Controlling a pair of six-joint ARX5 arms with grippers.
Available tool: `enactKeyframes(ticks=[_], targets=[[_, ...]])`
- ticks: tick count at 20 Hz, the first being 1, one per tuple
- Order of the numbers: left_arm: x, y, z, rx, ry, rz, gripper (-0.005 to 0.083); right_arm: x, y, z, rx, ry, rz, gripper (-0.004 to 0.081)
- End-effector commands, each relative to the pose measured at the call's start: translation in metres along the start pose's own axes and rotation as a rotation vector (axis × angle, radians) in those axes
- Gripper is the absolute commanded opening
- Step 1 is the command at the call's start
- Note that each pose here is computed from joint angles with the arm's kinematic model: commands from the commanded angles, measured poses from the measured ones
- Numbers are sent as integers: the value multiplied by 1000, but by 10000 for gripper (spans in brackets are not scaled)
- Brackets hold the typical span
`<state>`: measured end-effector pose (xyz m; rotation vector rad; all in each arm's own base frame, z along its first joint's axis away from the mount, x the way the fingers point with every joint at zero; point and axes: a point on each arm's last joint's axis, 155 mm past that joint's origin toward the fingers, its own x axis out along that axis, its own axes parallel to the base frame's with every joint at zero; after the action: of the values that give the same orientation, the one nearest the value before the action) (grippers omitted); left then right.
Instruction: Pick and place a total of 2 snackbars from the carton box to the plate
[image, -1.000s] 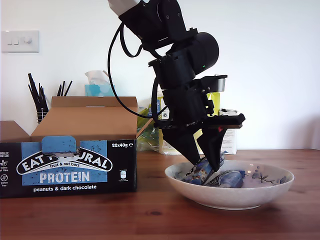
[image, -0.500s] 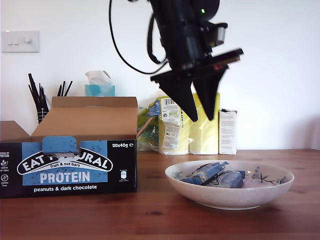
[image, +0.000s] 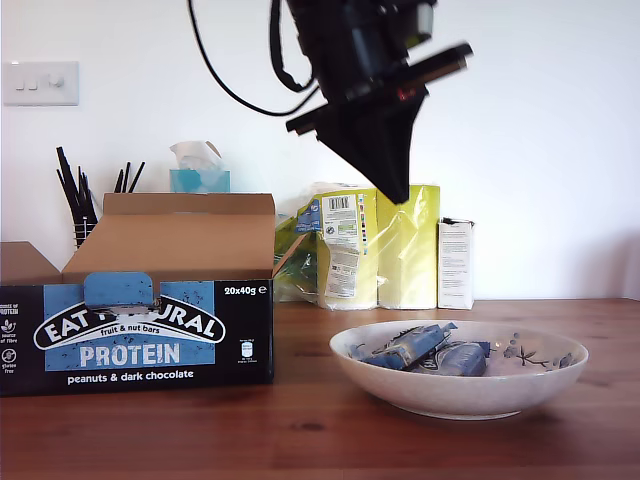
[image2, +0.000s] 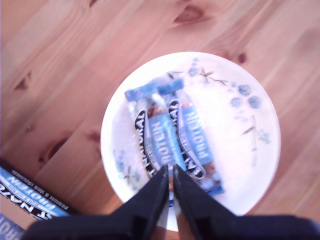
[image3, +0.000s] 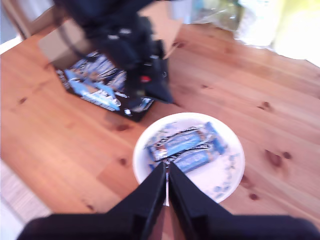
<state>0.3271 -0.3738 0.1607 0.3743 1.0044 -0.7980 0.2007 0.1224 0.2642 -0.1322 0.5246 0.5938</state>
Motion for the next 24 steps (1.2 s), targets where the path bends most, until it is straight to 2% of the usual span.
enactKeyframes(ticks=[1, 4, 7, 11, 13, 18, 22, 24], targets=[[-15, 8, 1, -13, -48, -15, -24, -1, -7, 4, 20, -16, -25, -13], [-40, 26, -13, -30, -115, -33, -24, -2, -7, 2, 50, -14, -1, -13], [-59, 47, -41, -62, -176, -28, -24, -3, -7, 3, 75, -18, 6, -13], [-90, 69, -70, -88, -361, 15, -24, -3, -9, 14, 64, -61, 0, -13], [-108, 76, -86, -95, -439, 45, -24, -1, -8, 12, 63, -57, 4, -13], [-135, 93, -123, -134, -552, 130, -24, 15, -11, 9, 49, -111, 5, -13], [-138, 108, -150, -188, -569, 178, -24, 38, -10, -21, 61, -69, 29, -13], [-134, 107, -165, -217, -553, 177, -24, 44, -2, -37, 75, -42, 74, -13]])
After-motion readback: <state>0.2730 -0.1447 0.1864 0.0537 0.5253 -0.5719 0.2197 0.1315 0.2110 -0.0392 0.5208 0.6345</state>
